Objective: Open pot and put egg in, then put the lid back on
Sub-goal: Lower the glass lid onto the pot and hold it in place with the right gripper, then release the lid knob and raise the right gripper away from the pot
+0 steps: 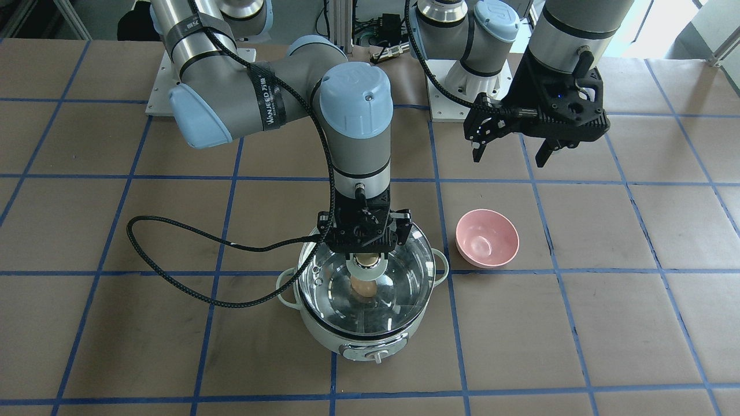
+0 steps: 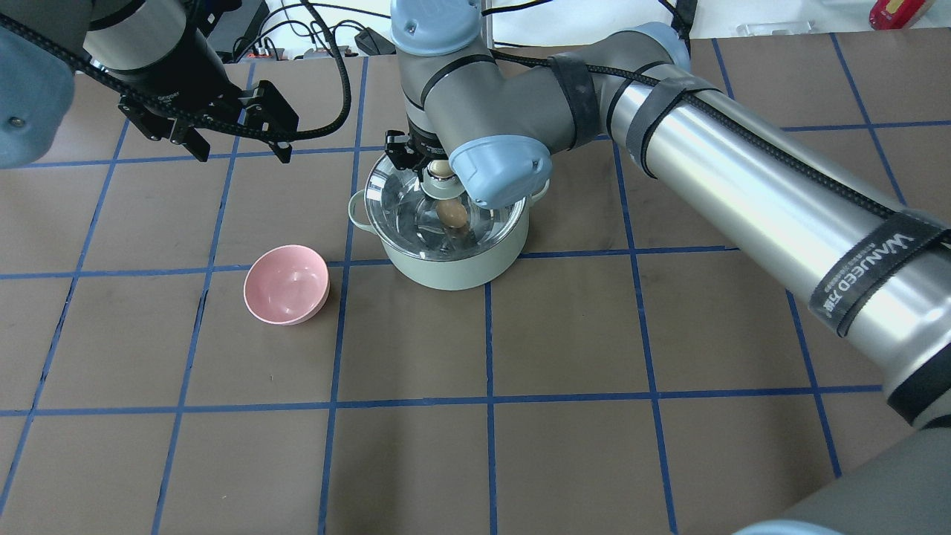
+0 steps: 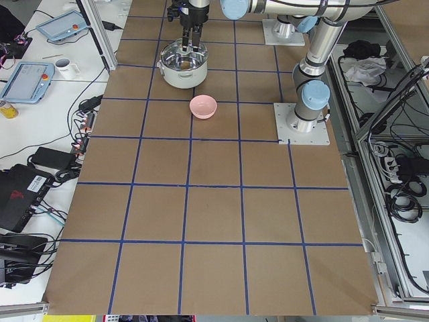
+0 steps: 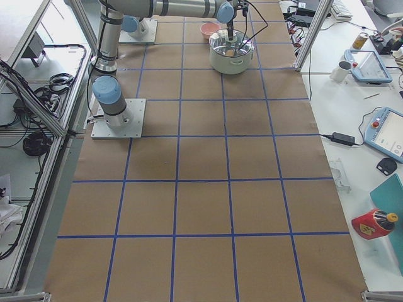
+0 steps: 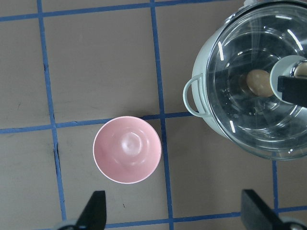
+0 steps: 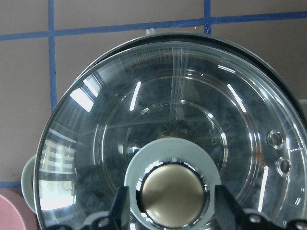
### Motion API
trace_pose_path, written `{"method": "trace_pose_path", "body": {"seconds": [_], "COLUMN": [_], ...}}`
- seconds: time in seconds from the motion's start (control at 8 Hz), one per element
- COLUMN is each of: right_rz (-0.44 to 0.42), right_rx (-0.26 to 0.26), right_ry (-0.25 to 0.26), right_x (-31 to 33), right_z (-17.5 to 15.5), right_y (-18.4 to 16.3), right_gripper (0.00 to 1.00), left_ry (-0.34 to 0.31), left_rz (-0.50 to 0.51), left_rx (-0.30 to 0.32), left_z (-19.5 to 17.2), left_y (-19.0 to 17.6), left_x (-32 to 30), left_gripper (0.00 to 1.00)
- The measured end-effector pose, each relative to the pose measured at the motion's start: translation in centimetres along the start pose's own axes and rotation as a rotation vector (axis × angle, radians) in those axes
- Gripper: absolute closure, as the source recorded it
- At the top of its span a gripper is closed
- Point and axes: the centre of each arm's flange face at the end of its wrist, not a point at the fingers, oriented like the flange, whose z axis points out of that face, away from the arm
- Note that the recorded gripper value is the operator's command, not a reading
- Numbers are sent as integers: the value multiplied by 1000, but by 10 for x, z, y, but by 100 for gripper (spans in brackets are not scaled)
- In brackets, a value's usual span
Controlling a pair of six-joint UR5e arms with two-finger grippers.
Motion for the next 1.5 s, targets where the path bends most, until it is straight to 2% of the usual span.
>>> {"method": "trace_pose_path", "body": {"seconds": [0.38,0.62,0.88,1.0,1.25,1.5], "right_rz": [10,24,53,76,55,74], "right_rx": [-1,-23,-36,-41,-88,-123], "right_ry": [-16,-22,1,17,61,72], "right_x": [-1,3,34,70,175,250], "right_z": [-11,-26,-62,-86,-132,-159], "right_y": [3,8,5,-6,-26,-29], "right_gripper": [0,0,0,0,0,0], "left_ry": [-1,-1,-1,-1,-1,-1], "left_rz": [-4,-5,-5,-5,-4,-4], "left_rx": [0,0,0,-1,-1,0], "left_z": [0,0,0,0,0,0], "left_y": [0,0,0,0,0,0], "left_x": [0,0,0,0,0,0], "left_gripper": [0,0,0,0,0,0]}}
